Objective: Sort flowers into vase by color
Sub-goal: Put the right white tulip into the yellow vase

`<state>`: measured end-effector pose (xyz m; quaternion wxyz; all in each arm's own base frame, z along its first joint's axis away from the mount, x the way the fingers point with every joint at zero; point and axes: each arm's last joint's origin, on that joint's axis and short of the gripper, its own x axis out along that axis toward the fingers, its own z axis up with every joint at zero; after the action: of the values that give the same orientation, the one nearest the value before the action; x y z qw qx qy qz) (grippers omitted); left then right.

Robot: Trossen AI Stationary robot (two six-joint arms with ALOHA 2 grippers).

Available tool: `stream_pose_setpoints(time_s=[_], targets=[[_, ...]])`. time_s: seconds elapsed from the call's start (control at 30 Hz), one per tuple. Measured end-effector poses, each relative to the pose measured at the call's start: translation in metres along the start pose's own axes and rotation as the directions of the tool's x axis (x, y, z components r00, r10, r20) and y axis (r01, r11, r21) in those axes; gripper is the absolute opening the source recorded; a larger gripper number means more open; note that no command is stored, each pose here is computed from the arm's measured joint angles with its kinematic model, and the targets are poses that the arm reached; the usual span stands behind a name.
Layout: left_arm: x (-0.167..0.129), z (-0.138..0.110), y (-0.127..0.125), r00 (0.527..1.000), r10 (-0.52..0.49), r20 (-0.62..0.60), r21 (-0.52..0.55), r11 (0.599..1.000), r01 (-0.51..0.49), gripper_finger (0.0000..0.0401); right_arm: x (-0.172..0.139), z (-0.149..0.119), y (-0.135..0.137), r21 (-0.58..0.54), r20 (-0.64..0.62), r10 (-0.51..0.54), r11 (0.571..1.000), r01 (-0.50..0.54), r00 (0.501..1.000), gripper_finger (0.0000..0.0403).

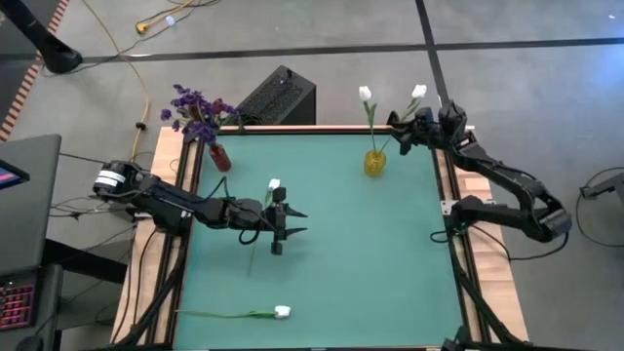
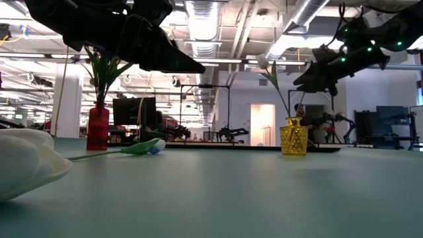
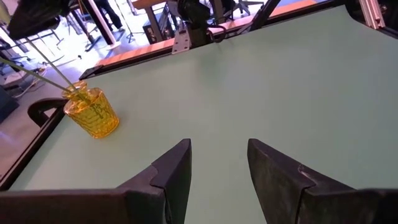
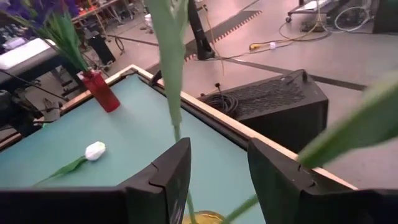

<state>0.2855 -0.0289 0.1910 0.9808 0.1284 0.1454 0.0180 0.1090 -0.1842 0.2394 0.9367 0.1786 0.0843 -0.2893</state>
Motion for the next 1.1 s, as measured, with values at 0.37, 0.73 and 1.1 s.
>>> stream_pose_setpoints(time_s=[0.37,0.73,1.1], targets=[[0.000,0.000,0.000,1.000,0.000,-0.003,0.007,1.000,0.000,0.0147,-0.008,0.003,0.020,0.098,-0.055,0.238,0.968,-0.232,0.970,0.0186],[0.000,-0.001,0.000,1.000,-0.001,-0.009,0.005,1.000,0.001,0.0147,-0.021,-0.002,0.014,-0.033,-0.209,-0.162,0.987,0.159,0.964,0.0186],[0.000,-0.001,0.000,1.000,-0.001,-0.012,0.001,1.000,0.001,0.0147,-0.001,0.002,-0.006,-0.053,-0.146,-0.203,0.979,0.197,0.968,0.0186]])
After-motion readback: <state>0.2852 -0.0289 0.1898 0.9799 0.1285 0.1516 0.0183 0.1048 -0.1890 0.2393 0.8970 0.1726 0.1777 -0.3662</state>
